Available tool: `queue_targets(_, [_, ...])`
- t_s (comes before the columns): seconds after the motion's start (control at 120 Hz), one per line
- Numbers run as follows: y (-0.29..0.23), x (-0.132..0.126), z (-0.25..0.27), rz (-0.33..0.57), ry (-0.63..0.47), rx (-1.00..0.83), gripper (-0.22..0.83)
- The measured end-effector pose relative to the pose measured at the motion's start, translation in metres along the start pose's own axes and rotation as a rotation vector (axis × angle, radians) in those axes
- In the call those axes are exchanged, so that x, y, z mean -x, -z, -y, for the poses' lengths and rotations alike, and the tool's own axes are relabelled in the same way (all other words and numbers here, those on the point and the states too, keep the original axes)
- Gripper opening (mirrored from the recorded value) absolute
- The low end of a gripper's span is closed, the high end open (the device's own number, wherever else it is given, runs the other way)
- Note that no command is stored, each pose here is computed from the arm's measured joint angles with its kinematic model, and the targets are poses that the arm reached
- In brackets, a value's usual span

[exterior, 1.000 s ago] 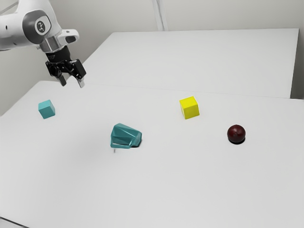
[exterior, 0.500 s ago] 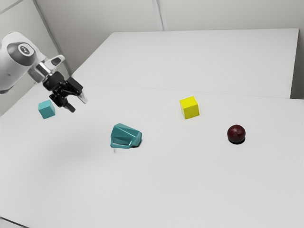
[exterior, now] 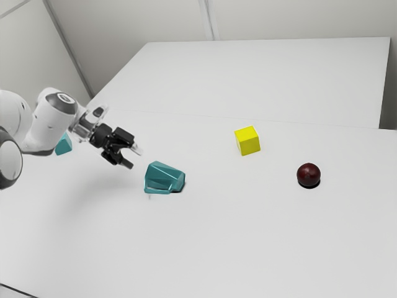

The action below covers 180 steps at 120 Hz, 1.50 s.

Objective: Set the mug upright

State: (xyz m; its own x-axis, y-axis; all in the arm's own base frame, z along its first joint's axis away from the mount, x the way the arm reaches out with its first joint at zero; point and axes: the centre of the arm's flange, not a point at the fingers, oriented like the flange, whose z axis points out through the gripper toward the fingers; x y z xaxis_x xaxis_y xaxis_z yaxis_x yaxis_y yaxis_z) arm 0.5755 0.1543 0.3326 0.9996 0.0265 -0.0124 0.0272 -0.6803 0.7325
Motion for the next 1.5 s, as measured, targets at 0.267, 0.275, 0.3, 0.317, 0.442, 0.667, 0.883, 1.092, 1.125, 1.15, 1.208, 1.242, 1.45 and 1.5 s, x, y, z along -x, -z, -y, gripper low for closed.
queue_targets(0.267, [-0.037, -0.005, 0.012, -0.012, -0.040, 0.075, 0.62])
queue_targets(0.275, [-0.038, -0.006, 0.012, -0.012, -0.042, 0.078, 0.62])
queue_targets(0.3, [-0.041, -0.006, 0.010, -0.014, -0.047, 0.085, 0.62])
queue_targets(0.317, [-0.043, -0.006, 0.010, -0.013, -0.047, 0.091, 0.62])
queue_targets(0.442, [-0.058, 0.001, 0.012, -0.014, -0.031, 0.134, 0.62])
queue_targets(0.667, [-0.065, 0.000, 0.007, -0.025, -0.040, 0.164, 0.28])
queue_targets(0.883, [-0.063, -0.002, 0.004, -0.035, -0.057, 0.164, -0.04])
queue_targets(1.092, [-0.057, -0.001, -0.003, -0.045, -0.072, 0.160, -0.13])
queue_targets(1.125, [-0.054, -0.001, -0.006, -0.049, -0.078, 0.160, -0.13])
queue_targets(1.15, [-0.050, -0.001, -0.010, -0.053, -0.085, 0.158, -0.14])
queue_targets(1.208, [-0.041, -0.001, -0.026, -0.053, -0.111, 0.143, -0.14])
queue_targets(1.242, [-0.035, 0.000, -0.038, -0.046, -0.133, 0.121, -0.15])
queue_targets(1.45, [0.004, 0.001, -0.104, 0.069, -0.266, -0.156, -0.16])
queue_targets(1.5, [0.003, -0.001, -0.119, 0.113, -0.298, -0.243, -0.16])
